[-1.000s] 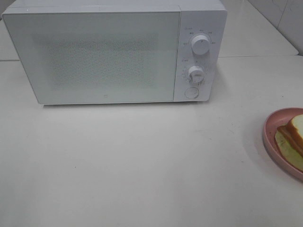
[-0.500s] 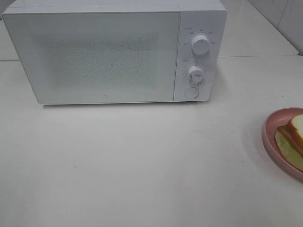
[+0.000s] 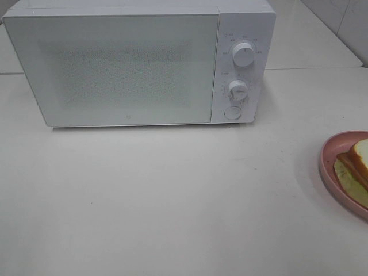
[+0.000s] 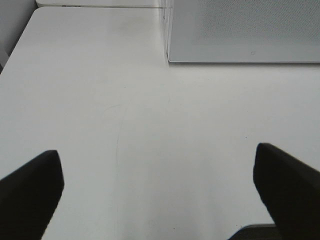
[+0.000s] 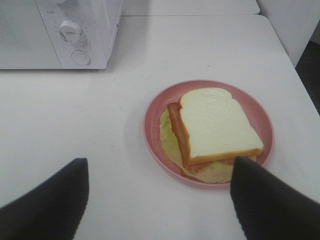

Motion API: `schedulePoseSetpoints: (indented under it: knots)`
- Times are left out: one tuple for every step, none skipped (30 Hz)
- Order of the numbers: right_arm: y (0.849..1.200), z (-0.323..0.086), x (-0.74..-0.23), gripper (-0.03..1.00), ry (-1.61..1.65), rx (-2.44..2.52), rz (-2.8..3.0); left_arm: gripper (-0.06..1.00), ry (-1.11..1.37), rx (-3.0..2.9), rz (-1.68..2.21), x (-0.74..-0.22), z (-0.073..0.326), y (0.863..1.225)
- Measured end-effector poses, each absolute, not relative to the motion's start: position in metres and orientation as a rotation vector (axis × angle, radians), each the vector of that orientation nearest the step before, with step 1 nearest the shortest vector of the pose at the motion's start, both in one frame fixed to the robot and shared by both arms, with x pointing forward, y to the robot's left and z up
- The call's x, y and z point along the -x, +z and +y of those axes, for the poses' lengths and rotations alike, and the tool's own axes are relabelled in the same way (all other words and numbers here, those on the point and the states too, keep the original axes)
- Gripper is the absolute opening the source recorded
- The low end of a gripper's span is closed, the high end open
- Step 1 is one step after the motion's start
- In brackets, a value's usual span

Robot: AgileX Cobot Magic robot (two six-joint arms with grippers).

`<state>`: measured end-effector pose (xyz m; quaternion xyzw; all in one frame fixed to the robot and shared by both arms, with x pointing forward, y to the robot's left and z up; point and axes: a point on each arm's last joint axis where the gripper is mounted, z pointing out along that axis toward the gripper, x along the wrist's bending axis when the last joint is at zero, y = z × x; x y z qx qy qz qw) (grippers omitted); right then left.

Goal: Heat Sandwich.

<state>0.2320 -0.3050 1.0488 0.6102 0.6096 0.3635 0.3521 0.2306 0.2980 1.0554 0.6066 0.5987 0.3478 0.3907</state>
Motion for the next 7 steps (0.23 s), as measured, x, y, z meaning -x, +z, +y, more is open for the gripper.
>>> schedulePoseSetpoints:
  knots:
    - [1.0488,-0.305,-0.232,0.76,0.941,-1.579,1.577,0.97,0.884,-1.542,1.521,-0.2306,0.298,1.0554]
    - [1.0488,-0.305,-0.232,0.76,0.941,-1.579,1.577,0.97,0.884,-1.542,1.521,-0.2306,0.298,1.0554]
    - [1.0488,-0.305,-0.232,0.76,0.941,-1.579,1.577,0.97,0.884,-1.542,1.521,-0.2306,0.298,1.0554]
    - [1.0488,-0.305,-0.232,0.76,0.941,-1.579,1.577,0.97,0.884,-1.542,1.521,-0.2306,0.298,1.0554]
    - [1.0488,-0.305,-0.232,0.76,0.941,-1.579,1.577,0.97,0.884,-1.542,1.521,-0.2306,0.298,1.0554]
    - [1.0488,-0.305,-0.232,0.76,0.941,-1.579,1.577,0.97,0.884,-1.542,1.521,-0.2306,0.298,1.0554]
    - [1.0488,-0.305,-0.232,0.76,0.941,-1.579,1.577,0.97,0.884,-1.542,1.521,-0.2306,0.298,1.0554]
